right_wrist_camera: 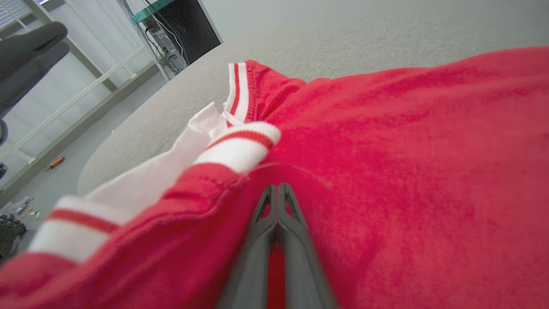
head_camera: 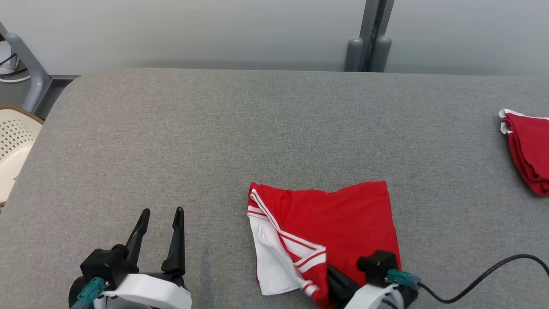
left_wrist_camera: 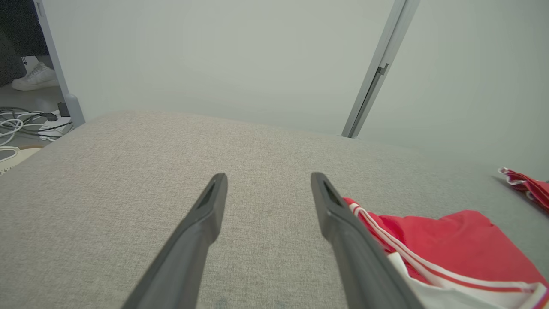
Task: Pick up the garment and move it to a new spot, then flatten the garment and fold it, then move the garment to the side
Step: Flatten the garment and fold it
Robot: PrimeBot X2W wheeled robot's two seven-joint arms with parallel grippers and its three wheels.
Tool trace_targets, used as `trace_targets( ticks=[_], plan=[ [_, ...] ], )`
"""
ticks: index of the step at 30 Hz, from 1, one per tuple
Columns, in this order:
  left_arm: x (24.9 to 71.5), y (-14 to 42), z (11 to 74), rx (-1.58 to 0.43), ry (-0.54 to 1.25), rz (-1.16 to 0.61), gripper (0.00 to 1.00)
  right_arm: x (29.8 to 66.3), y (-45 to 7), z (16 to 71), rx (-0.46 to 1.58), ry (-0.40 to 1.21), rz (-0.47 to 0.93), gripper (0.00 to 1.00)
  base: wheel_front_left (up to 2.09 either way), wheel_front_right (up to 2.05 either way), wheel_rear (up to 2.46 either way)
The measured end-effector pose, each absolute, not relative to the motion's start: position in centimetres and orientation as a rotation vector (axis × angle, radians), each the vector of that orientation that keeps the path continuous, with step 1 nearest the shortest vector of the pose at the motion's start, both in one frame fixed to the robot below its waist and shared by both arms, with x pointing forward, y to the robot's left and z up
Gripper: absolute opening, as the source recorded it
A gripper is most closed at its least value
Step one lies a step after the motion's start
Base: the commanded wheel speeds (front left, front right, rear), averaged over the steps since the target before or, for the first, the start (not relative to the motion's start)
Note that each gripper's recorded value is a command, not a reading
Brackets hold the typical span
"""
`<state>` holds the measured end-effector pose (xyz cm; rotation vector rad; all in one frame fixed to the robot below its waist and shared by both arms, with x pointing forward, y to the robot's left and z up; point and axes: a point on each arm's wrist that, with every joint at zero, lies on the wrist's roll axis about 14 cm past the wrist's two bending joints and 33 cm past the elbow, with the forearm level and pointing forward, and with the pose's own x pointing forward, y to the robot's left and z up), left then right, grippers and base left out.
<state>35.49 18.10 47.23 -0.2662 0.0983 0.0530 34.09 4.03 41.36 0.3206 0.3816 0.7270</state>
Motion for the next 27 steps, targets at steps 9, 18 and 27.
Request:
trace_targets(
  ticks=[9, 18, 27],
  plan=[
    [35.6, 18.6, 47.4, -0.262, 0.093, 0.067, 1.0, 31.2, 8.1, 41.2, 0.213, 0.4, 0.942, 0.0, 0.0, 0.0, 0.0],
    [36.0, 18.1, 47.5, -0.267, 0.09, 0.053, 1.0, 35.5, 5.8, 43.3, 0.256, 0.31, 0.832, 0.0, 0.0, 0.0, 0.0],
    [37.2, 16.1, 48.8, -0.263, 0.045, -0.012, 1.0, 41.6, -2.4, 51.0, 0.27, -0.017, 0.548, 0.36, 0.0, 0.0, 0.0]
  ],
)
